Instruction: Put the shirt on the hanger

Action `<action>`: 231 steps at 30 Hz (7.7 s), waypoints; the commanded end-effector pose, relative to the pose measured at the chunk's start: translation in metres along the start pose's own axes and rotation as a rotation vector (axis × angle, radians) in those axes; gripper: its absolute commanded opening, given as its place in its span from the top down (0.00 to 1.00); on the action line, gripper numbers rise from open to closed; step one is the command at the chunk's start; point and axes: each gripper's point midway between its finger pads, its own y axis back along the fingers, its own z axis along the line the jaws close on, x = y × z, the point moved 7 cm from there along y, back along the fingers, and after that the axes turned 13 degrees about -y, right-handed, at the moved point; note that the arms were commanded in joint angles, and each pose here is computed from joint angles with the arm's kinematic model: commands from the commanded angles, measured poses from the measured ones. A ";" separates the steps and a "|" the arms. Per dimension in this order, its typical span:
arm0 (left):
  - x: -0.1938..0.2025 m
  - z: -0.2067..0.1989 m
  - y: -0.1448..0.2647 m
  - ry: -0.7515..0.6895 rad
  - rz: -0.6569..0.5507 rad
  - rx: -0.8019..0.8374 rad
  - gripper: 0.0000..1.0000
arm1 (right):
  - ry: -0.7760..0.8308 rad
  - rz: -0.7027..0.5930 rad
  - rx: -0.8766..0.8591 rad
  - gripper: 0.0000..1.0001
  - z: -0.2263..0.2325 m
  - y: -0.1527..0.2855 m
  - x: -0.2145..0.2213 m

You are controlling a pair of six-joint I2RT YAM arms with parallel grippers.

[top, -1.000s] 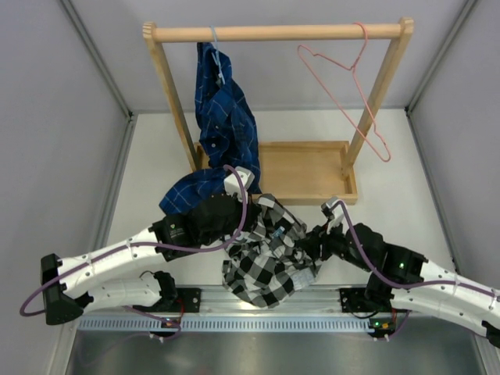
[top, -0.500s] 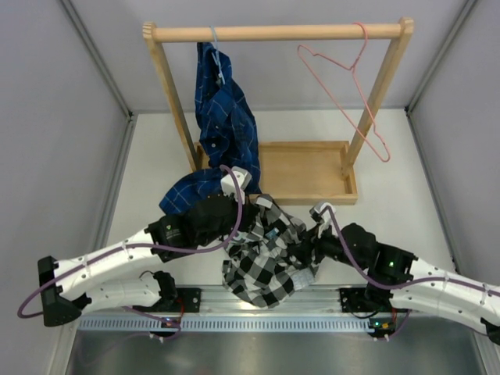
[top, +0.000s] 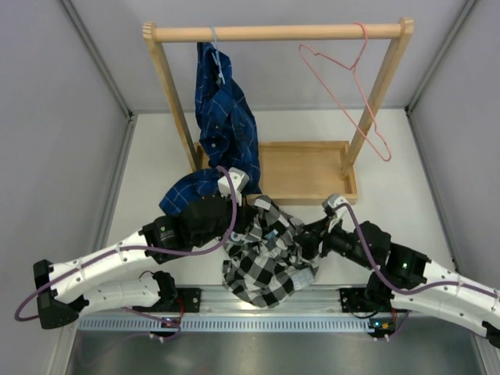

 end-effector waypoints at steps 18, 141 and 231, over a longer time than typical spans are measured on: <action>-0.035 0.004 0.021 0.026 -0.132 -0.004 1.00 | 0.060 -0.088 -0.065 1.00 0.032 -0.018 -0.046; 0.027 0.015 0.011 -0.015 0.160 -0.105 1.00 | 0.187 -0.144 0.450 0.21 0.007 0.026 -0.184; 0.024 0.032 0.032 0.193 -0.011 -0.210 1.00 | 0.063 -0.204 0.302 1.00 -0.006 0.067 -0.240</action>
